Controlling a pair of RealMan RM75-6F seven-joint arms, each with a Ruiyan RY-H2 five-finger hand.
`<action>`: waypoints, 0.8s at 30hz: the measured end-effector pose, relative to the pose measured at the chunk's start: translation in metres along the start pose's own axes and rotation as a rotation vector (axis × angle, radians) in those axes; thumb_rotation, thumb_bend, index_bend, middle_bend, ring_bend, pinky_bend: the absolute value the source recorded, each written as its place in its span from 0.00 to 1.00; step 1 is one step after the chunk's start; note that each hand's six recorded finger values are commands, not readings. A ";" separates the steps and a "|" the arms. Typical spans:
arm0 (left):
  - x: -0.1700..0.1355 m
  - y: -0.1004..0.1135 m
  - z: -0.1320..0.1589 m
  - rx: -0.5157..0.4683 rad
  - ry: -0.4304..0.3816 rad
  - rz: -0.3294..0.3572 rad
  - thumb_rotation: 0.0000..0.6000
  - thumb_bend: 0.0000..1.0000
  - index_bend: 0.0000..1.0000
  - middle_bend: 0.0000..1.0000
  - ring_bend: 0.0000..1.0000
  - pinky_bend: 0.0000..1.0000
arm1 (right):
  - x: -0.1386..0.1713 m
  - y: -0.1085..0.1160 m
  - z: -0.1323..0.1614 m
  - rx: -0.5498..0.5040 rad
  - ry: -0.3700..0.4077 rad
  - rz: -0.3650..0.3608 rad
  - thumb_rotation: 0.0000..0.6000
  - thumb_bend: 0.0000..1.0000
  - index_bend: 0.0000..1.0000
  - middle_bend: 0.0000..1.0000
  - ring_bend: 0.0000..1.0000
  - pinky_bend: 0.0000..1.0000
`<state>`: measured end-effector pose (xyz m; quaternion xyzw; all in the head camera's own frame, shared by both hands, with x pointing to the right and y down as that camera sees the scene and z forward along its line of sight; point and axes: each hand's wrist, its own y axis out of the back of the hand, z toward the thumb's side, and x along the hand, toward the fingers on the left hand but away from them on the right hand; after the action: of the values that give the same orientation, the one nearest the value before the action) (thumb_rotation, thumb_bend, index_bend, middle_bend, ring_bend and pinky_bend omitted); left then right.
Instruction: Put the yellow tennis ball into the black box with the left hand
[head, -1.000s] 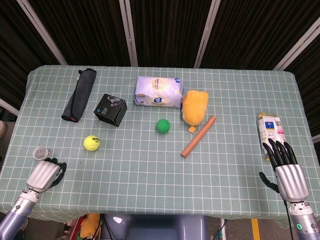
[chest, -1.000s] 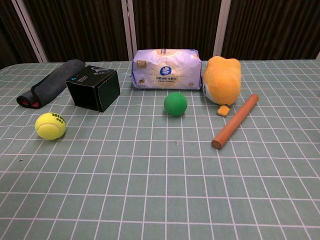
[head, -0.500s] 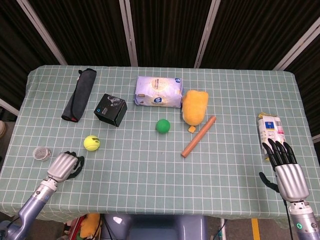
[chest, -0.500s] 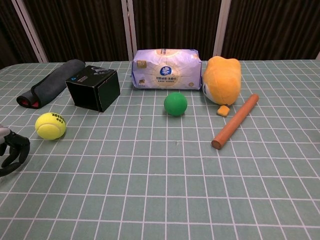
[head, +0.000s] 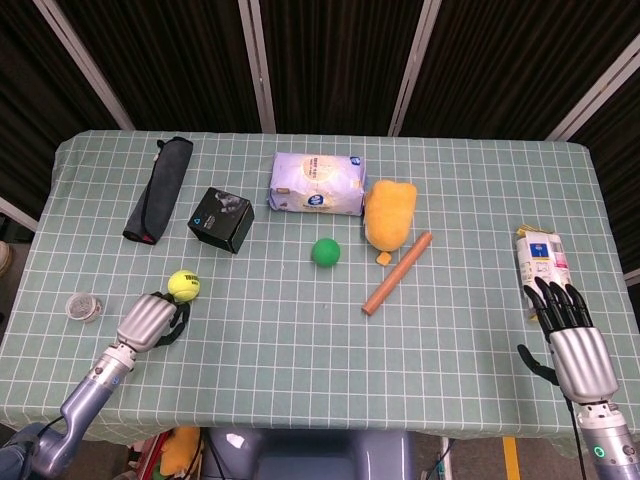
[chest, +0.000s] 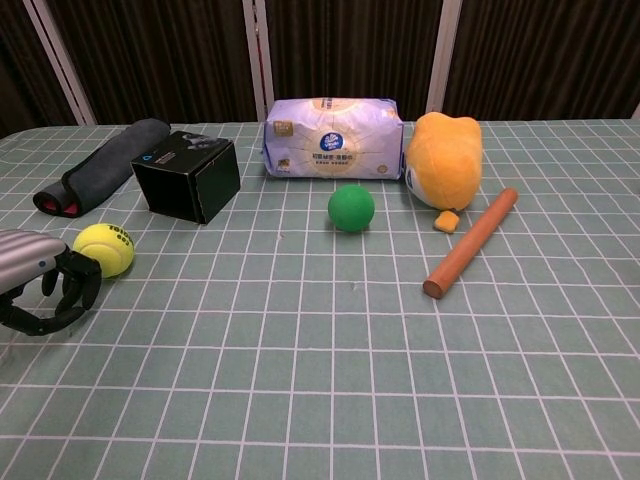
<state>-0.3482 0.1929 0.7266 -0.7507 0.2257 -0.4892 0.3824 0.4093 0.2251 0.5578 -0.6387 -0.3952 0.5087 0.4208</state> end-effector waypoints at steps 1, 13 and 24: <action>0.001 0.000 0.000 0.002 0.002 -0.004 1.00 0.42 0.53 0.64 0.46 0.49 | 0.000 0.000 0.000 -0.001 0.001 -0.001 1.00 0.31 0.00 0.00 0.00 0.00; 0.023 0.006 -0.005 0.060 -0.003 -0.053 1.00 0.42 0.47 0.60 0.45 0.49 | 0.002 0.003 0.004 -0.029 0.024 -0.007 1.00 0.31 0.00 0.00 0.00 0.00; 0.046 0.017 0.002 0.043 -0.023 -0.022 1.00 0.37 0.45 0.53 0.42 0.48 | 0.003 0.002 0.004 -0.036 0.034 -0.002 1.00 0.31 0.00 0.00 0.00 0.00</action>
<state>-0.3267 0.1502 0.7388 -0.7502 0.2023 -0.4897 0.3956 0.4057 0.2274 0.5544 -0.6545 -0.3977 0.4901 0.4163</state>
